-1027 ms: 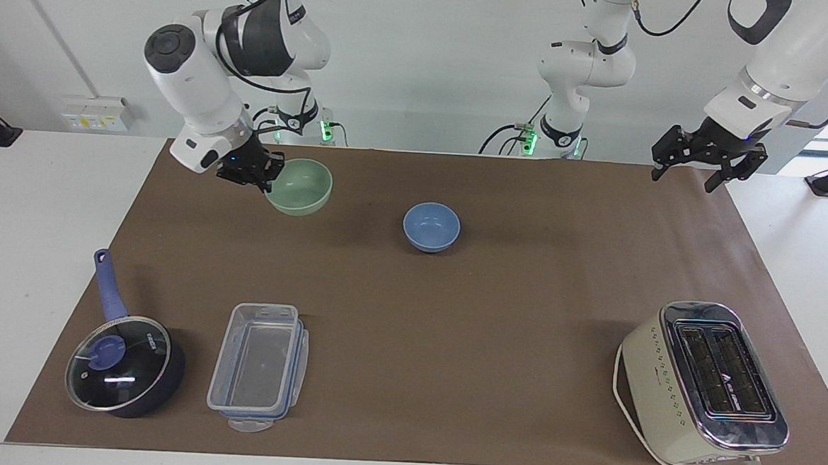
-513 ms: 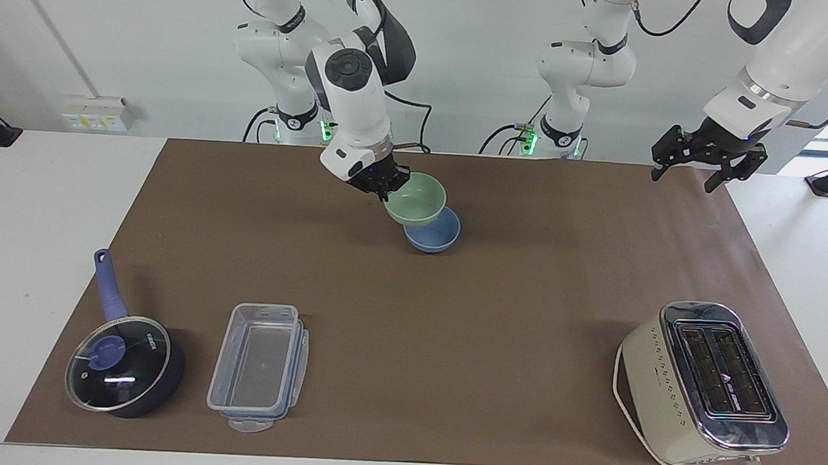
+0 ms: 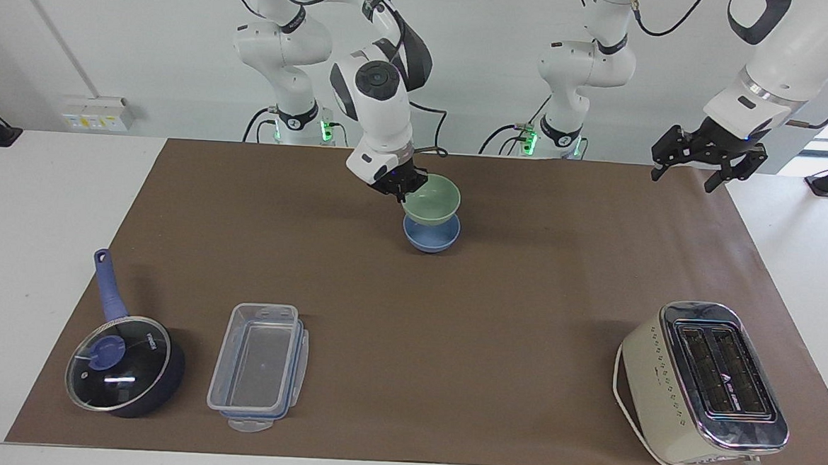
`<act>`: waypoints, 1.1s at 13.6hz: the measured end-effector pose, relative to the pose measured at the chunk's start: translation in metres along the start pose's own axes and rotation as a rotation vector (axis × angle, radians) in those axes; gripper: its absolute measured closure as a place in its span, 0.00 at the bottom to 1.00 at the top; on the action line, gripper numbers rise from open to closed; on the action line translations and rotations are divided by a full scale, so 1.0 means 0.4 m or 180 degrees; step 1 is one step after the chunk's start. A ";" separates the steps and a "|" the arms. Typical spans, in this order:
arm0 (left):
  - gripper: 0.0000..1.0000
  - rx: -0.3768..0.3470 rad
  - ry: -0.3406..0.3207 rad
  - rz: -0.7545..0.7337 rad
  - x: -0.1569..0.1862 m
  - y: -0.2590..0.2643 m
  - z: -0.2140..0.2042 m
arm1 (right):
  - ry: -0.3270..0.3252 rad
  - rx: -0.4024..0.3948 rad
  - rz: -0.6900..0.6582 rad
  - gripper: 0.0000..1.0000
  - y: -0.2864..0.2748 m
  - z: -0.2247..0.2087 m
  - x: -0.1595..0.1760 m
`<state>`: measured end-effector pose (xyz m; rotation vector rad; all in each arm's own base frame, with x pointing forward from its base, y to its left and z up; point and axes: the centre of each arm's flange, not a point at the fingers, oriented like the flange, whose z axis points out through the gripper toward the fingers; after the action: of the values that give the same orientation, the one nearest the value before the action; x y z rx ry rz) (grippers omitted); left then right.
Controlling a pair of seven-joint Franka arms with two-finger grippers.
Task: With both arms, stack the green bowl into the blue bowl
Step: 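Lift the green bowl with the right gripper and carry it over the blue bowl, then lower the green bowl into the blue bowl with the right gripper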
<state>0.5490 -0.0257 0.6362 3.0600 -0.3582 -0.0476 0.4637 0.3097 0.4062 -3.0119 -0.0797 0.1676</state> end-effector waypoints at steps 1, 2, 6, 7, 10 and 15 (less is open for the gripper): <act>0.00 0.0000 0.0000 0.0000 0.000 0.000 0.000 | 0.0009 0.0001 0.0001 0.96 0.003 0.012 -0.002; 0.00 0.0000 0.0000 -0.0001 0.000 -0.001 0.000 | -0.0006 -0.0006 -0.0004 0.96 0.006 0.024 -0.004; 0.00 0.0000 0.0000 -0.0002 0.000 -0.001 0.000 | 0.0068 0.0051 0.0001 0.96 0.006 0.050 0.011; 0.00 0.0000 0.0000 -0.0002 0.000 -0.001 0.000 | 0.0058 0.0055 -0.0007 0.96 0.002 0.059 0.012; 0.00 0.0000 0.0000 -0.0003 0.000 -0.001 0.000 | 0.0018 0.0051 -0.0046 0.96 -0.013 0.080 0.006; 0.00 0.0000 0.0000 -0.0003 0.000 -0.001 0.000 | 0.0069 0.0087 -0.0039 0.96 -0.014 0.092 0.014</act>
<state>0.5490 -0.0251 0.6362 3.0601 -0.3566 -0.0475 0.4650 0.3199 0.3698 -2.9848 -0.0929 0.1337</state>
